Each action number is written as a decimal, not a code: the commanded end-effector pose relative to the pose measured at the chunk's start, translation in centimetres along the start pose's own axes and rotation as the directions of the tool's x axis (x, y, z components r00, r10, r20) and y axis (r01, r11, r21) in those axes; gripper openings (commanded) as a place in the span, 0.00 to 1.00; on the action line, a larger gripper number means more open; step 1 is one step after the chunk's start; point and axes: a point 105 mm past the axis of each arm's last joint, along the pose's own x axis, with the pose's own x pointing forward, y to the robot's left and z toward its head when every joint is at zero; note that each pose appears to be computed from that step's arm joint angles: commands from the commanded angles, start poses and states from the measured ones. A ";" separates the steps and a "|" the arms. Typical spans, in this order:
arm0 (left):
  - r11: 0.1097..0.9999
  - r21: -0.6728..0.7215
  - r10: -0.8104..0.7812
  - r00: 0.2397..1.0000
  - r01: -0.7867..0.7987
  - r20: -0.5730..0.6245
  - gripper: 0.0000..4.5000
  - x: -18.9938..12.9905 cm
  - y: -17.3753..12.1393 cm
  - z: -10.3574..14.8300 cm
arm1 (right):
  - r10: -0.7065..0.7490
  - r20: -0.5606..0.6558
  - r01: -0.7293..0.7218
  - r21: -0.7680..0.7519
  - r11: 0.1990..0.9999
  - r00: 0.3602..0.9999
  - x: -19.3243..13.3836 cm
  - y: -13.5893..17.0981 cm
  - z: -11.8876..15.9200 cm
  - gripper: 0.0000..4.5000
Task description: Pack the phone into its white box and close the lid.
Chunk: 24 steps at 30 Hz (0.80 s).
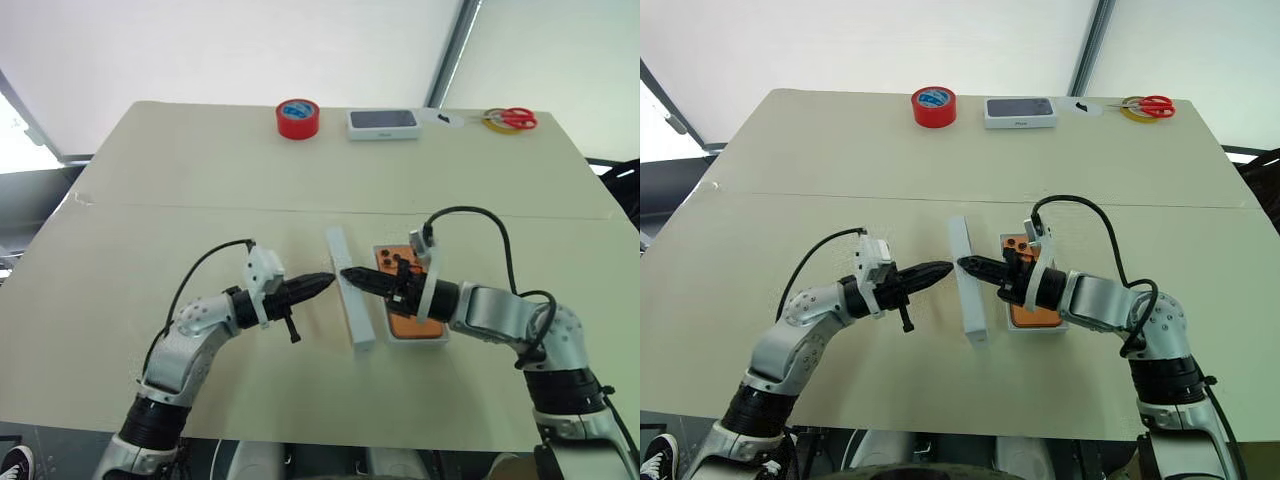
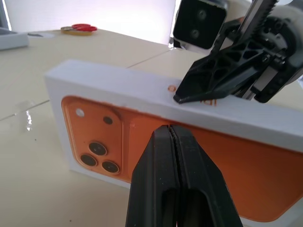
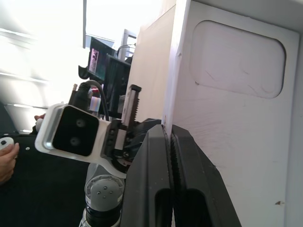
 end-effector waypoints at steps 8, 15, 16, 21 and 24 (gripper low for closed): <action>0.996 0.030 -0.083 0.995 0.081 0.063 0.00 3.4 -0.6 0.7 | -0.094 0.075 0.094 0.006 0.996 0.993 -2.9 -2.0 1.7 0.42; 0.995 0.028 -0.095 0.991 0.093 0.091 0.00 5.4 -0.6 1.0 | -0.216 0.171 0.245 -0.172 0.954 0.961 -7.4 -3.7 5.7 0.78; 0.995 0.028 -0.097 0.991 0.095 0.094 0.00 5.6 -0.6 1.0 | -0.226 0.186 0.262 -0.200 0.944 0.956 -7.8 -3.8 6.1 0.78; 0.995 0.006 -0.100 0.993 0.100 0.064 0.00 4.6 -0.5 0.3 | -0.301 0.332 0.426 -0.421 0.801 0.894 -8.9 -4.3 9.0 0.78; 0.994 0.001 -0.105 0.994 0.105 0.008 0.00 3.0 -0.2 -0.4 | -0.277 0.328 0.422 -0.559 0.714 0.903 -8.3 -3.9 8.4 0.78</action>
